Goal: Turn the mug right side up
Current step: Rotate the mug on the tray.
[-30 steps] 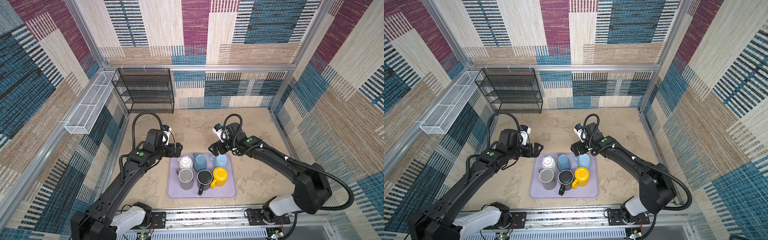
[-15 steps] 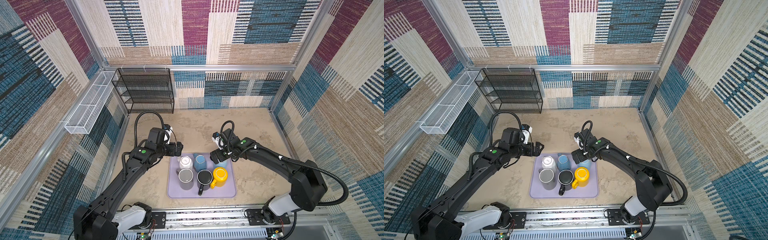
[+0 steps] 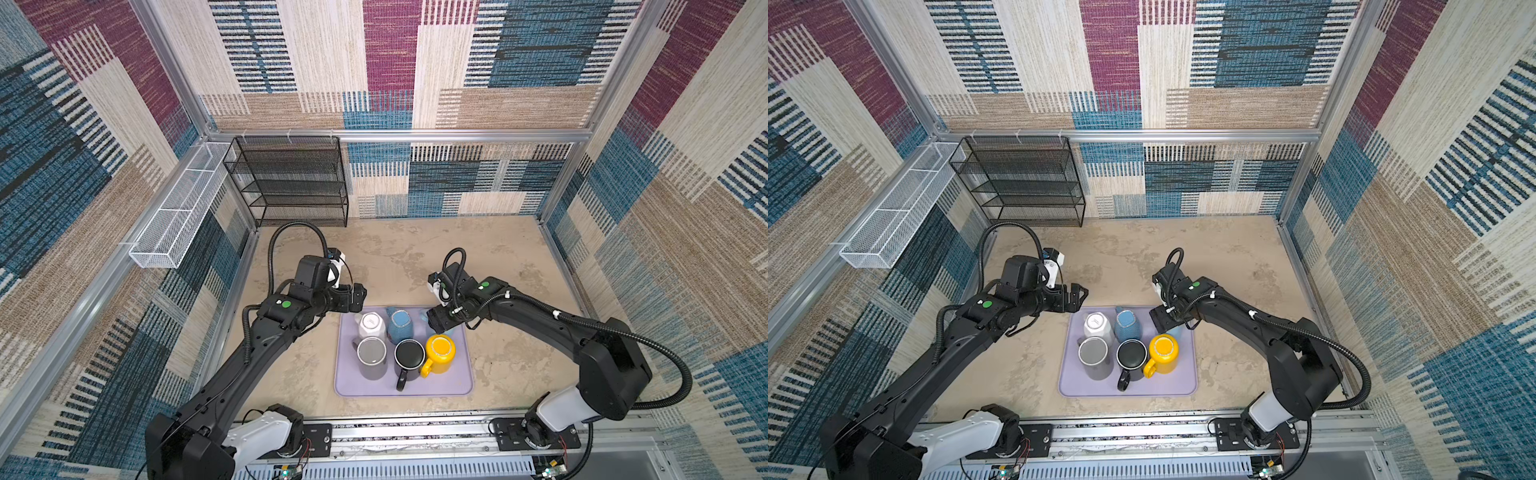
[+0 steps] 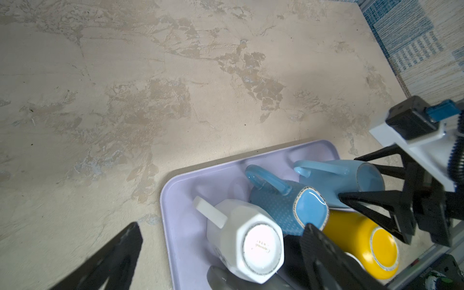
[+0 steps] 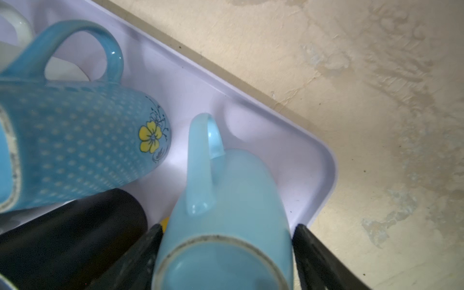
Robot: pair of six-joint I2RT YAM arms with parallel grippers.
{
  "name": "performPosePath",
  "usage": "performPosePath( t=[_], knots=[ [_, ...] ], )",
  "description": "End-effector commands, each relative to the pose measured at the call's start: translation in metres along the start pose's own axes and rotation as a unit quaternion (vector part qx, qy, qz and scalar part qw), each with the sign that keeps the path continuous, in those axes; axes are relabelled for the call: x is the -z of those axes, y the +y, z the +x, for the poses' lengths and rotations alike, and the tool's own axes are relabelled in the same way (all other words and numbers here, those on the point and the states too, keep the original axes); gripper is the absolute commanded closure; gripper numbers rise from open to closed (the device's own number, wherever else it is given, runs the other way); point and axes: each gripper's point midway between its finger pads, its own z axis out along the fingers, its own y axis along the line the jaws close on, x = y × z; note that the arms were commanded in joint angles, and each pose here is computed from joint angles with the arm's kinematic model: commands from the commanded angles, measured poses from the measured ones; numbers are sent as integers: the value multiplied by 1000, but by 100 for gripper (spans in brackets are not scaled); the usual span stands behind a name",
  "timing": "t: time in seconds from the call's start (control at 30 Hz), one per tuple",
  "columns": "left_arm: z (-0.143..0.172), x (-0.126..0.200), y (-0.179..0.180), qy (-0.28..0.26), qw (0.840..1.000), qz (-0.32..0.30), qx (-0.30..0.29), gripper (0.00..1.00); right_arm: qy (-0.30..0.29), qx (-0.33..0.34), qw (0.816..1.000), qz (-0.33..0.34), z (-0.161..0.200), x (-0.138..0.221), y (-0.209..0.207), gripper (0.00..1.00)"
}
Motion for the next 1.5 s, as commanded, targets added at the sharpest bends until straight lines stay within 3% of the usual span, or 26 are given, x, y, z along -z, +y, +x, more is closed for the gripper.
performPosePath(
  t=[0.0,0.1,0.37,0.77,0.9,1.17,1.27,1.47],
  knots=[
    [3,2,1,3,1000,-1,-4,0,4,12,1000,17,0,1,-5,23],
    [4,3,1,2,1000,-2,-4,0,-3,26,999,30,-3,2,-10,30],
    [5,4,1,1,1000,-3,-6,0,-13,102,994,48,-13,1,-14,30],
    [6,7,0,0,1000,0,-11,0,0,155,986,55,-7,3,-16,13],
    [5,6,0,1,1000,1,-11,0,-4,130,990,55,-13,9,-15,1],
    [4,5,-4,3,1000,9,-13,0,-15,-42,999,6,-43,20,6,1],
    [5,6,-4,2,1000,10,-14,0,-1,-101,994,33,-42,20,-3,1],
    [8,5,-10,9,1000,26,-14,0,29,-139,989,46,-33,13,-4,1]
  ],
)
